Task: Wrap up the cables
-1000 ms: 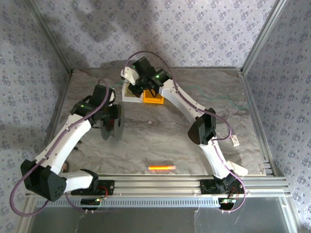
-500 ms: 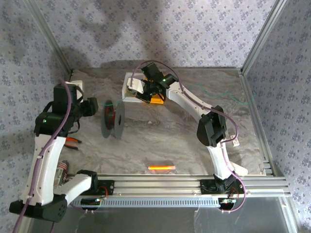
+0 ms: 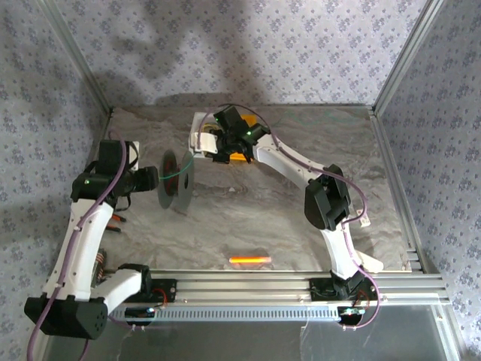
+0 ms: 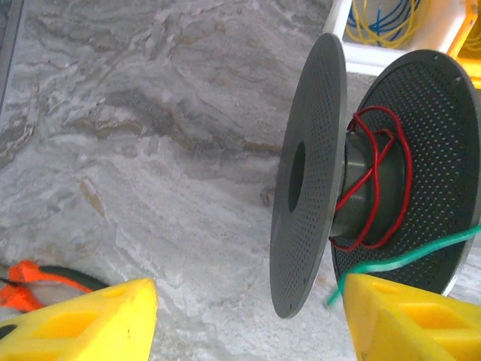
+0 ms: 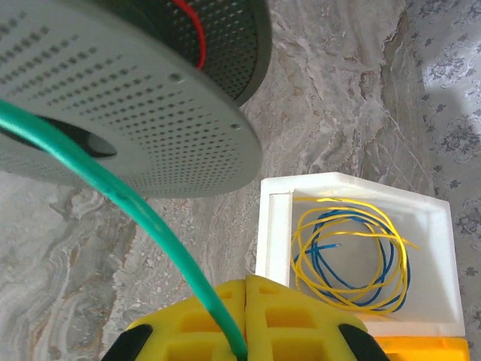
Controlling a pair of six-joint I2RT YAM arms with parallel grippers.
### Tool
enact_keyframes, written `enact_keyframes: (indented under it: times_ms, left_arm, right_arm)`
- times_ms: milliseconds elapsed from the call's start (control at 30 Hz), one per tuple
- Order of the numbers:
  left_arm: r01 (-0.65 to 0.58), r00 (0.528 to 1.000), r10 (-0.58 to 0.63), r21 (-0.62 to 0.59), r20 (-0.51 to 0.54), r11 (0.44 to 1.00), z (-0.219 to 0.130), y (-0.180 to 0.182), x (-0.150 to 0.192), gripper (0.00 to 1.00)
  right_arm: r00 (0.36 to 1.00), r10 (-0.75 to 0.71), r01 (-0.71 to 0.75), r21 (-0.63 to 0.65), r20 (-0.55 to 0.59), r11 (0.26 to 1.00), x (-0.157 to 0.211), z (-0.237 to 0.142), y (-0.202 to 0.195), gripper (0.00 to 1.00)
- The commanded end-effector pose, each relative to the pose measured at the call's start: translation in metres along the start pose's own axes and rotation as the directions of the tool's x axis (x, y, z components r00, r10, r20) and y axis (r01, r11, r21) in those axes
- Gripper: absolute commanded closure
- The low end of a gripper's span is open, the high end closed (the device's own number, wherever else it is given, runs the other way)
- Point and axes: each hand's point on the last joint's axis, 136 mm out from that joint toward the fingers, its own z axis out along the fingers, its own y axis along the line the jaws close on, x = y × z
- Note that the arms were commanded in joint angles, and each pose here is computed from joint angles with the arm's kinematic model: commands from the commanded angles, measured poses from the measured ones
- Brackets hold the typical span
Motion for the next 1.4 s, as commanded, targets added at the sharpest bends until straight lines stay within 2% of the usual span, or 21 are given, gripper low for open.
enact_keyframes:
  times_ms: [0, 233, 500, 667, 1033, 1267, 1367]
  left_arm:
    - [-0.024, 0.999, 0.022, 0.034, 0.045, 0.999, 0.007, -0.006, -0.016, 0.34]
    - [-0.077, 0.994, 0.071, 0.081, 0.080, 0.994, 0.034, -0.019, -0.041, 0.34]
    - [-0.104, 0.994, 0.096, 0.144, 0.060, 0.984, 0.082, -0.035, -0.073, 0.39]
    - [-0.115, 0.993, 0.116, 0.180, 0.006, 0.977, 0.103, -0.044, -0.078, 0.52]
    - [-0.135, 0.989, 0.144, 0.180, -0.038, 0.974, 0.108, -0.041, -0.053, 0.79]
    - [-0.152, 0.984, 0.164, 0.153, -0.067, 0.976, 0.088, -0.034, -0.040, 1.00]
    - [-0.182, 0.978, 0.193, 0.133, -0.074, 0.974, 0.073, -0.030, -0.033, 1.00]
  right_arm:
    - [0.991, -0.129, 0.121, 0.143, 0.048, 0.982, -0.018, -0.016, -0.036, 1.00]
    - [0.980, -0.184, 0.160, 0.231, 0.083, 0.960, -0.024, -0.001, -0.066, 1.00]
    - [0.971, -0.221, 0.200, 0.200, 0.091, 0.959, -0.025, 0.014, -0.066, 1.00]
    - [0.974, -0.213, 0.193, 0.210, 0.076, 0.958, -0.019, 0.014, -0.071, 1.00]
    - [0.980, -0.186, 0.166, 0.219, 0.075, 0.962, -0.013, 0.010, -0.082, 1.00]
    - [0.978, -0.198, 0.177, 0.226, 0.071, 0.958, -0.015, 0.006, -0.086, 1.00]
    - [0.976, -0.206, 0.185, 0.230, 0.071, 0.955, -0.017, 0.003, -0.087, 1.00]
